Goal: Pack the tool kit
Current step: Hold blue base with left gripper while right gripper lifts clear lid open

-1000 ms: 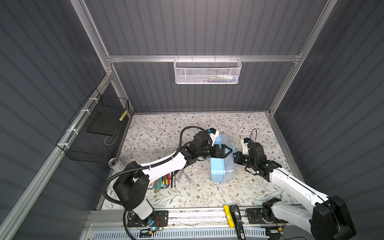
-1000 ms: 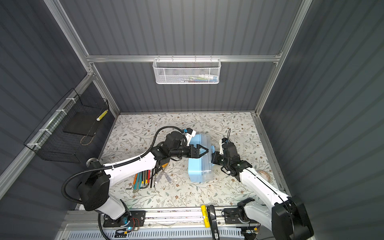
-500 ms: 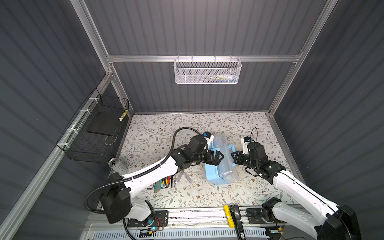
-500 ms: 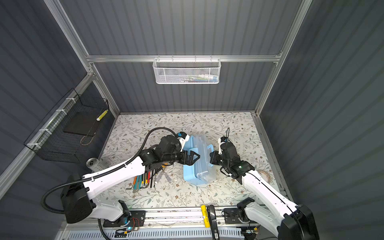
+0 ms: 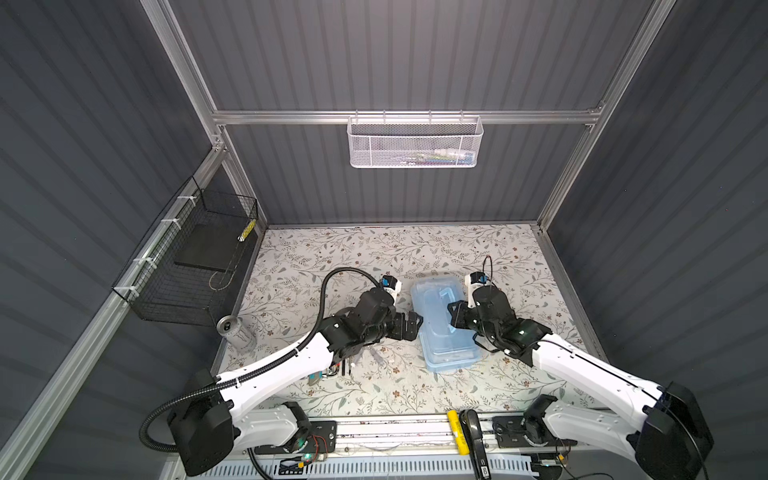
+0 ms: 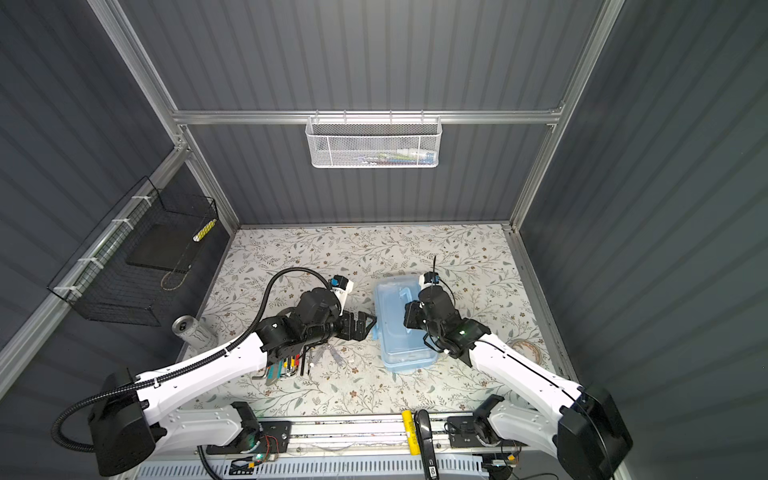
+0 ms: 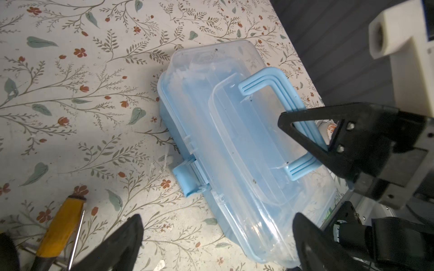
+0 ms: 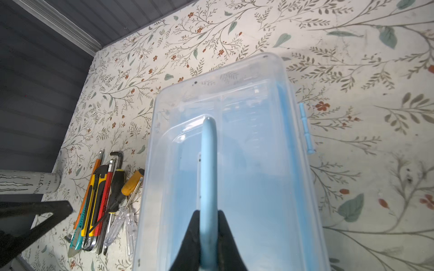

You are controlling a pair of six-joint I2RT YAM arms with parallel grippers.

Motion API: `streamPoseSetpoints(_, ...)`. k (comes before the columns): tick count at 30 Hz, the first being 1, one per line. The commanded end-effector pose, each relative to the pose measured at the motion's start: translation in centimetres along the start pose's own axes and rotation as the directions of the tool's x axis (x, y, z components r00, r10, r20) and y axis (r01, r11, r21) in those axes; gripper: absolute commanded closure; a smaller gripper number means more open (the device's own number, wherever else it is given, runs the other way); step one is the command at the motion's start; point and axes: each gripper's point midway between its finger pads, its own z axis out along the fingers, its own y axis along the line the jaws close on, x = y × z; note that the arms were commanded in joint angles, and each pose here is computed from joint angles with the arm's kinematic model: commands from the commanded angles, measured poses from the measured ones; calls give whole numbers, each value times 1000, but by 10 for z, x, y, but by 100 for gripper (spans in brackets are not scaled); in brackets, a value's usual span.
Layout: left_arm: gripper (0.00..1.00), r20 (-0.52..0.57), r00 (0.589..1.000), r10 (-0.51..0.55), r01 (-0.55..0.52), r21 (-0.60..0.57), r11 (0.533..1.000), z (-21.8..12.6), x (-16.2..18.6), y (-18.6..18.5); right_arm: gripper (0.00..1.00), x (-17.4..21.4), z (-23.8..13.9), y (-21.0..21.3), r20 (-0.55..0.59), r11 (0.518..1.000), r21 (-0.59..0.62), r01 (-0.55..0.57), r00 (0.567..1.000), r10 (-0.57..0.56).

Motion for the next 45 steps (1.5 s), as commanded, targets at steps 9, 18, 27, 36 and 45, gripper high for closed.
streamPoseSetpoints(9, 1, 16, 999, -33, 36, -198, 980, 0, 12, 57, 100, -39, -25, 16, 29, 980, -166, -112, 993, 118)
streamPoseSetpoints(18, 3, -32, 997, -74, 68, -176, 982, 24, 17, 66, 100, -43, -35, 1, -81, 863, -388, -324, 944, 318)
streamPoseSetpoints(27, 2, -85, 992, -97, 93, -56, 994, 58, 23, 48, 100, -36, -29, -5, -103, 831, -423, -363, 930, 354)
streamPoseSetpoints(36, 2, -163, 979, -120, 110, -70, 991, 83, 43, 54, 100, -36, -35, -4, -86, 833, -428, -351, 933, 349)
streamPoseSetpoints(45, 3, -218, 966, -141, 94, -212, 973, 80, 62, 82, 100, -37, -38, -15, -66, 864, -377, -334, 940, 335)
